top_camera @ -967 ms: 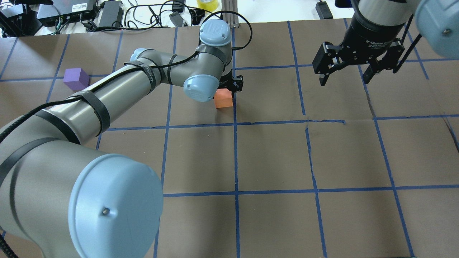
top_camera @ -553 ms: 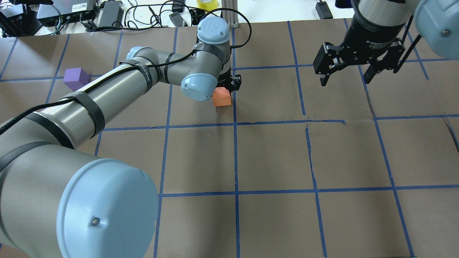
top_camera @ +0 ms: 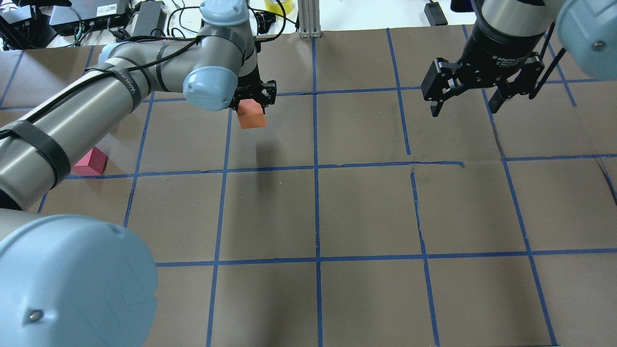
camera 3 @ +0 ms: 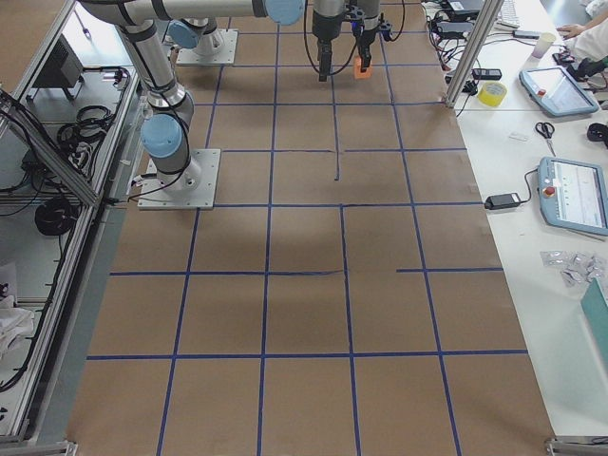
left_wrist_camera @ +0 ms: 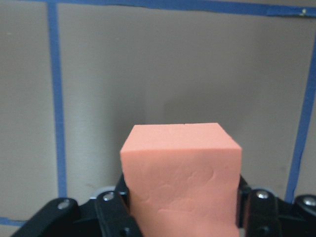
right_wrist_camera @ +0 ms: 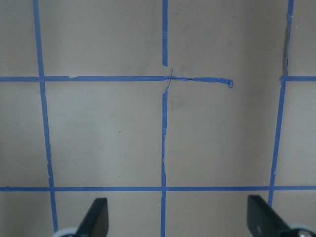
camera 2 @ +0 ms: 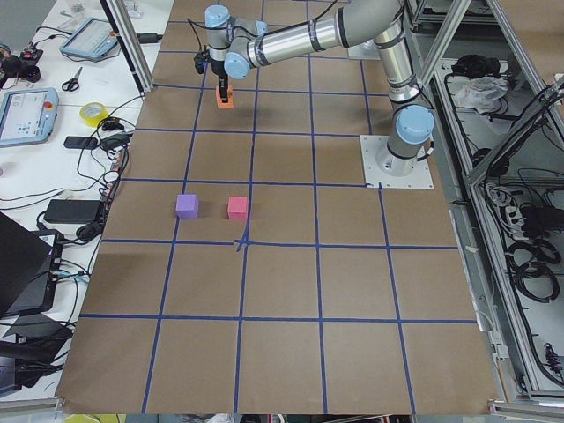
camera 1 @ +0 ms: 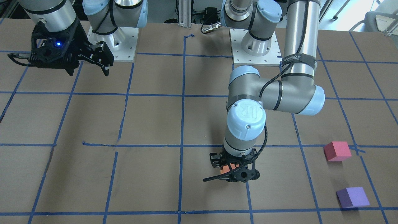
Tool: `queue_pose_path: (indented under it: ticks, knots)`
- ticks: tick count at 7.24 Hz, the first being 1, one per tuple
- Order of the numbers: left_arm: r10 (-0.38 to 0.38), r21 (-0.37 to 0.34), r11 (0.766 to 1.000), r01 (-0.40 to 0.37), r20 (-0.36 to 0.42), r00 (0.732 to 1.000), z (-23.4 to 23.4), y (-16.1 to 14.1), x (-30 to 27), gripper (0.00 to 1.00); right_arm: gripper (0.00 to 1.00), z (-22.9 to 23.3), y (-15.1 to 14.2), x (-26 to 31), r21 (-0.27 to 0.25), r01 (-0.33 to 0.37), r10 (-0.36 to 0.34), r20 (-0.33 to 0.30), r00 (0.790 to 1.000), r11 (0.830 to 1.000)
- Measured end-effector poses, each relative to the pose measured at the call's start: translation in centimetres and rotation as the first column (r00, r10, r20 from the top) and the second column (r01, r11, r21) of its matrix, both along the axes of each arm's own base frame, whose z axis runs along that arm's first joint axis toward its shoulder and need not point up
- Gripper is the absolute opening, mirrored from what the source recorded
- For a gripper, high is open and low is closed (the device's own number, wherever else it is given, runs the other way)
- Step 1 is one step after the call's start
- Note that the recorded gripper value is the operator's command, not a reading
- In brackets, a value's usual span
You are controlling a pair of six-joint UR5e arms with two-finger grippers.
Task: Arrange blocks in a line
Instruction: 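Carry the orange block with the left gripper toward the purple and pink blocks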
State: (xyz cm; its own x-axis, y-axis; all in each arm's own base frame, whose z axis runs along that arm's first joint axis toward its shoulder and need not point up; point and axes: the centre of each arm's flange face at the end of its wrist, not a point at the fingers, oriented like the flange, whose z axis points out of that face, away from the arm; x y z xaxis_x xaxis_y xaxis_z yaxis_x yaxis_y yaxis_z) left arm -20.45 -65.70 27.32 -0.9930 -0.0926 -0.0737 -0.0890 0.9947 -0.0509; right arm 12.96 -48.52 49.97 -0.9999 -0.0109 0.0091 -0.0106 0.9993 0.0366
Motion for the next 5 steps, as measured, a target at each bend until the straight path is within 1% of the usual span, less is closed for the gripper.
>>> queue_pose_path:
  ticks: [2,3,4,5]
  knots:
    - [-0.005,0.04,0.999,0.004,0.033,0.999,0.0,-0.5,12.7,0.0,1.0,0.0,0.0,0.0,0.0,-0.001,0.001,-0.001,1.0,1.0]
    - [0.013,0.052,0.999,-0.015,0.036,0.999,0.1,-0.5,19.5,0.0,1.0,0.0,0.0,0.0,0.0,-0.001,0.001,-0.001,1.0,1.0]
    - [0.022,0.05,0.998,-0.023,0.038,0.999,-0.2,-0.6,26.0,0.0,1.0,-0.1,-0.1,0.0,0.001,-0.001,0.001,-0.001,1.0,1.0]
    - [0.006,0.028,1.0,-0.007,0.047,0.999,-0.6,-0.7,30.9,0.0,1.0,-0.1,-0.1,0.0,0.001,-0.001,0.001,-0.001,1.0,1.0]
